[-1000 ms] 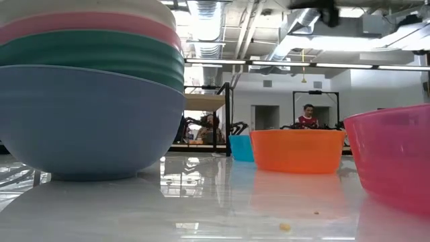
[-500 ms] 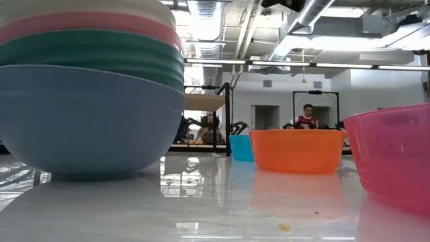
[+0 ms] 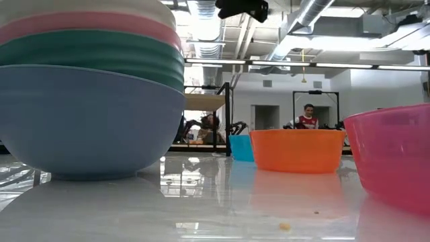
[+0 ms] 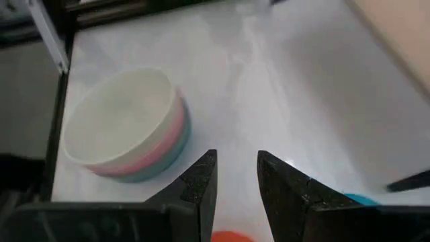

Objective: Place and stack bowls onto a shelf
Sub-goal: Put the big white bowl on the shelf

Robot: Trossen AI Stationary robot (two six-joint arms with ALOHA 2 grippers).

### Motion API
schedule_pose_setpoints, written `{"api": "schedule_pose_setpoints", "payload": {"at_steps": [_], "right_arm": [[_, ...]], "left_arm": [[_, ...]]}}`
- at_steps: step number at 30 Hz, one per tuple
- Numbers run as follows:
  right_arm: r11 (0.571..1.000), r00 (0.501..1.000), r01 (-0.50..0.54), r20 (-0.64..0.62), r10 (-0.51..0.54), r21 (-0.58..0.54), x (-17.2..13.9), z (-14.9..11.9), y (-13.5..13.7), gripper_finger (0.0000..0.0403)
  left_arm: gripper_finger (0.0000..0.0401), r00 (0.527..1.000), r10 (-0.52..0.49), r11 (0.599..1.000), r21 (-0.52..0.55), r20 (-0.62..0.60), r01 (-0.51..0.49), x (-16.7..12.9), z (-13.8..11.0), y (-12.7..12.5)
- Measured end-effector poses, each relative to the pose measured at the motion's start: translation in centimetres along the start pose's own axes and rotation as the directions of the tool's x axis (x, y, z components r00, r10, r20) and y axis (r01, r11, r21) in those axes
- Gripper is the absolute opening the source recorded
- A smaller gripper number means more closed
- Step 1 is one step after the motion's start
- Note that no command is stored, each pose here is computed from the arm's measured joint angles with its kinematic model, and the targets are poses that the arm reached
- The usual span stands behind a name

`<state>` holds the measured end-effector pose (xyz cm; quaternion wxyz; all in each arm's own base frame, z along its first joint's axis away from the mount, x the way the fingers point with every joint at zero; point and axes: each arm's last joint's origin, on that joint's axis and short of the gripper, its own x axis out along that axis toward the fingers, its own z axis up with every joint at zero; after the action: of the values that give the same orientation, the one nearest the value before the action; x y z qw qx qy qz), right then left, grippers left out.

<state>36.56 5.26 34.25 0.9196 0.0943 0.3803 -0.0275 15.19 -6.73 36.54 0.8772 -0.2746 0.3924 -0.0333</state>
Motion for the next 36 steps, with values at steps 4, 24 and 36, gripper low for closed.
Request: {"api": "schedule_pose_setpoints", "payload": {"at_steps": [4, 24, 36], "right_arm": [[0.999, 1.0, 0.026, 0.0, -0.026, 0.034, 2.7, 0.5, 2.4, 0.0132], [0.967, 0.963, 0.233, -0.163, -0.214, 0.107, 11.0, 1.6, 5.7, 0.0181], [0.98, 0.978, 0.157, -0.156, -0.137, 0.124, 11.8, 1.6, 6.5, 0.02]], "left_arm": [[0.0226, 0.998, -0.052, 0.999, -0.012, 0.044, 0.053, -2.1, -0.4, 0.5], [0.0226, 0.952, -0.012, 0.999, 0.042, 0.307, -0.001, -8.2, -2.2, 3.4], [0.0226, 0.963, 0.036, 0.998, 0.045, 0.266, -0.05, -8.2, -2.6, 3.9]]}}
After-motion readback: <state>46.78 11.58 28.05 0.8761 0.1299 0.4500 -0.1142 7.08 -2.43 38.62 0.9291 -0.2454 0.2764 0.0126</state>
